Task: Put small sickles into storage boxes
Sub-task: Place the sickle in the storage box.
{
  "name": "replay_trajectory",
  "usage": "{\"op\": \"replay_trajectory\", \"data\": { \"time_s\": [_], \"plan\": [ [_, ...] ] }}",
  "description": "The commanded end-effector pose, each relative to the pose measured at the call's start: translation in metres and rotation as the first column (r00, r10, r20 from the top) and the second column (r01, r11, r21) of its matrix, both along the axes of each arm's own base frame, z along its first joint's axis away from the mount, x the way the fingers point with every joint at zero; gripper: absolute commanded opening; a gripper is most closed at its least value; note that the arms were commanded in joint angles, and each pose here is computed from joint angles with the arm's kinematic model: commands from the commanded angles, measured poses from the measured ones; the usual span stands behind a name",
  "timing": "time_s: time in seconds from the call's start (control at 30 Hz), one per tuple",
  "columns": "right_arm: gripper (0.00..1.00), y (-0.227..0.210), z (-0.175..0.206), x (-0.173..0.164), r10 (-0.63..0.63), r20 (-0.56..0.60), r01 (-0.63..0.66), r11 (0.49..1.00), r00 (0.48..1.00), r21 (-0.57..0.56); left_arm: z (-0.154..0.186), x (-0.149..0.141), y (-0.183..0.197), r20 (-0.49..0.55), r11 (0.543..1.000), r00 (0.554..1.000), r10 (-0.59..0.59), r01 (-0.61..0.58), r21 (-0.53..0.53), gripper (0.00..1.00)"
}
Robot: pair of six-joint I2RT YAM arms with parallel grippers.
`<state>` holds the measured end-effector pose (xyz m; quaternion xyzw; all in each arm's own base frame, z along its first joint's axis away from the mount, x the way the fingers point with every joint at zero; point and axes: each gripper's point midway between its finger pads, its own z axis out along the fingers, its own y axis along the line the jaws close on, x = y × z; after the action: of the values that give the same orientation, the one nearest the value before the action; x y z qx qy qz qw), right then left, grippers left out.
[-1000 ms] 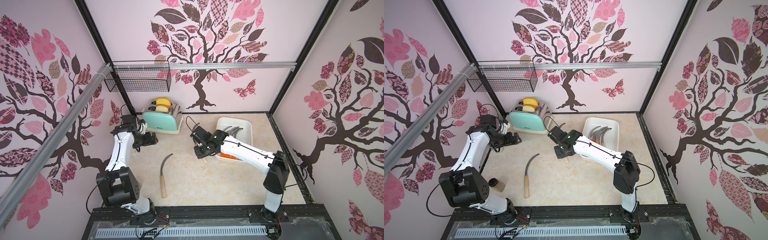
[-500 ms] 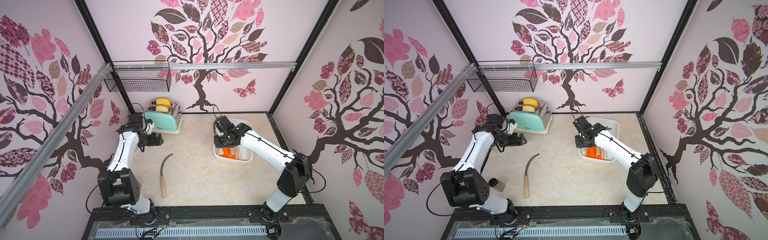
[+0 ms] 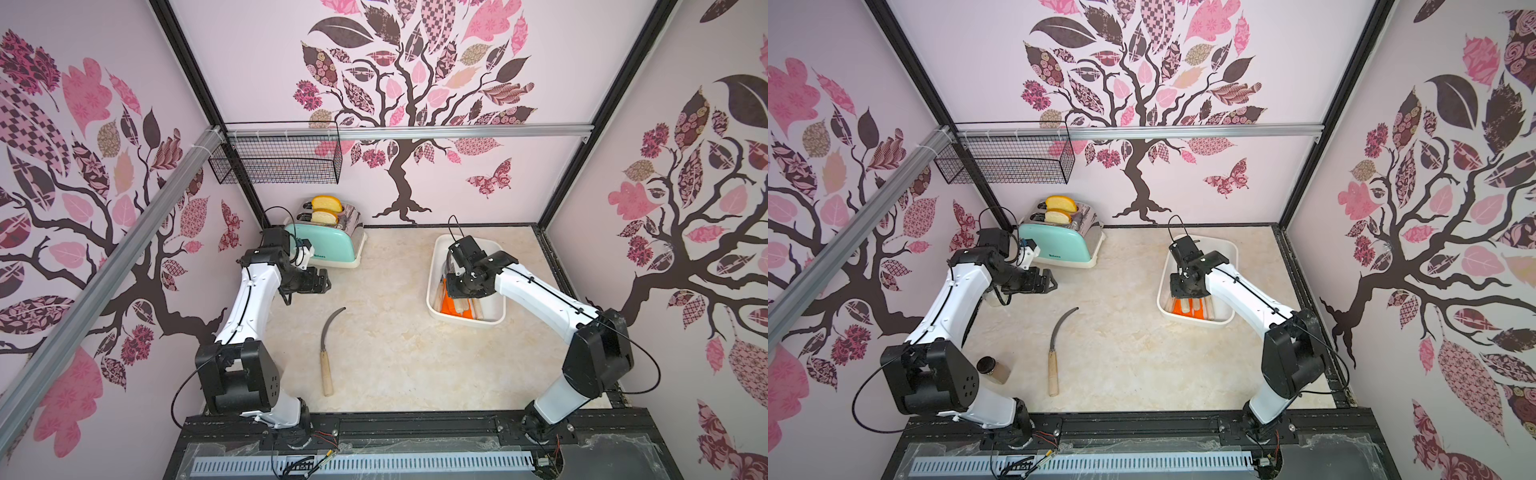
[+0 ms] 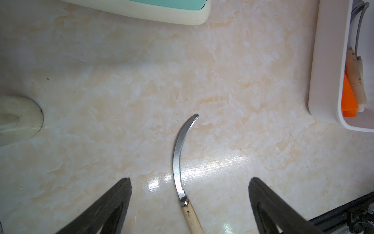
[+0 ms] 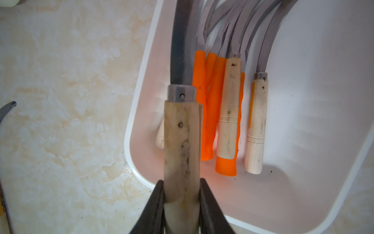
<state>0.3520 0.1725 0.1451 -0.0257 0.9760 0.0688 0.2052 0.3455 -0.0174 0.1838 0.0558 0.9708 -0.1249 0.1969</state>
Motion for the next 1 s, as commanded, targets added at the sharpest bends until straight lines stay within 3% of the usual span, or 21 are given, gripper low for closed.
{"op": "replay_trajectory", "data": {
  "time_s": [0.0, 0.97],
  "plan": [
    [0.06, -0.016, 0.004, 0.007, -0.035, 0.026, 0.035, 0.999, 0.999, 0.015, 0.005, -0.006, -0.006, 0.007, 1.000, 1.000, -0.027, 0.027, -0.016, 0.95],
    [0.07, -0.073, -0.051, 0.042, -0.144, -0.043, 0.137, 0.981, 0.989, -0.138, 0.000, -0.015, -0.002, -0.006, 1.000, 1.000, -0.023, 0.023, 0.013, 0.95]
  ]
}}
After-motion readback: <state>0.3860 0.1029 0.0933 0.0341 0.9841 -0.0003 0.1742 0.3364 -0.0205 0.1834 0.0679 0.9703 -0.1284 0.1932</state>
